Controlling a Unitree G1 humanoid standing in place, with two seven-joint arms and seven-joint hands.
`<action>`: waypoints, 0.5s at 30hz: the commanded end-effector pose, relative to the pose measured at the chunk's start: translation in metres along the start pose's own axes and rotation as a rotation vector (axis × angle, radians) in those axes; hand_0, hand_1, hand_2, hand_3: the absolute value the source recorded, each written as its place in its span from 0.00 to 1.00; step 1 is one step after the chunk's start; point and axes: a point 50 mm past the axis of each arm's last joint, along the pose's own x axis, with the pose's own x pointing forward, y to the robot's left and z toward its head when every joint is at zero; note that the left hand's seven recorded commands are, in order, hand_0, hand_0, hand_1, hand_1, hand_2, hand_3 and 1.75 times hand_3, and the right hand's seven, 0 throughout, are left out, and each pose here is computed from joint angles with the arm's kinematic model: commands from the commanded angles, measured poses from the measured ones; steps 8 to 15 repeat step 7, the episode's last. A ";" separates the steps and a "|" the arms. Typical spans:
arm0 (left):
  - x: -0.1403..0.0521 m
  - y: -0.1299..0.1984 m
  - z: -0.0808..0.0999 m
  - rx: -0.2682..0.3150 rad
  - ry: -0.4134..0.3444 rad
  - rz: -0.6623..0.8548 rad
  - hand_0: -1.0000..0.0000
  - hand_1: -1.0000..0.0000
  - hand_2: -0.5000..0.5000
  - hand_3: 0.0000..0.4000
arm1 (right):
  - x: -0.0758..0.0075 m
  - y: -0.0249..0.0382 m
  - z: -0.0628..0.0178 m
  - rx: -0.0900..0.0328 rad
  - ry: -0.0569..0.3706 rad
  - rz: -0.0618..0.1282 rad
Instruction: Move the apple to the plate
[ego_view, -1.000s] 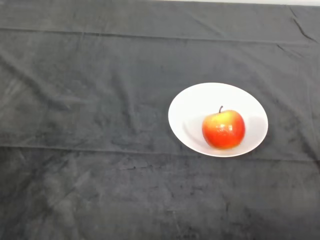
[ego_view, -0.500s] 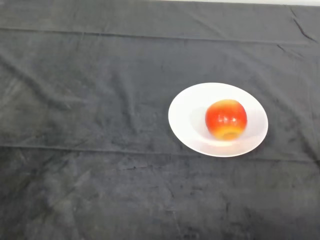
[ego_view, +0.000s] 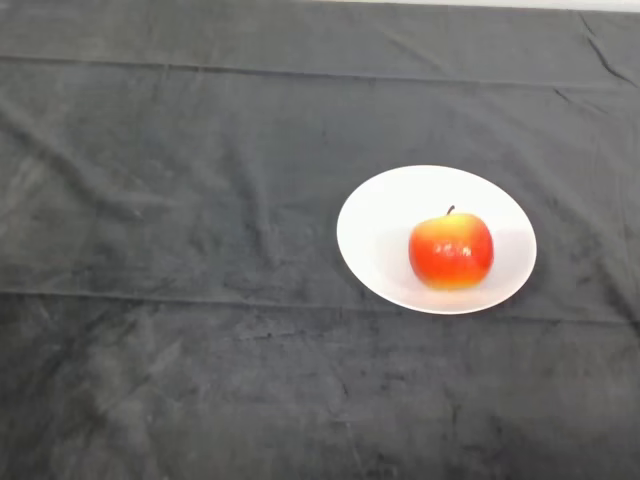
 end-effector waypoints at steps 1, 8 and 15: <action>0.003 0.001 -0.001 -0.012 0.014 0.040 1.00 1.00 0.50 0.00 | 0.0040 0.0062 0.0054 0.015 -0.013 0.013; 0.003 0.001 -0.001 -0.013 0.014 0.039 1.00 1.00 0.50 0.00 | 0.0040 0.0062 0.0054 0.015 -0.013 0.013; 0.003 0.001 -0.001 -0.013 0.014 0.039 1.00 1.00 0.50 0.00 | 0.0040 0.0062 0.0054 0.015 -0.013 0.013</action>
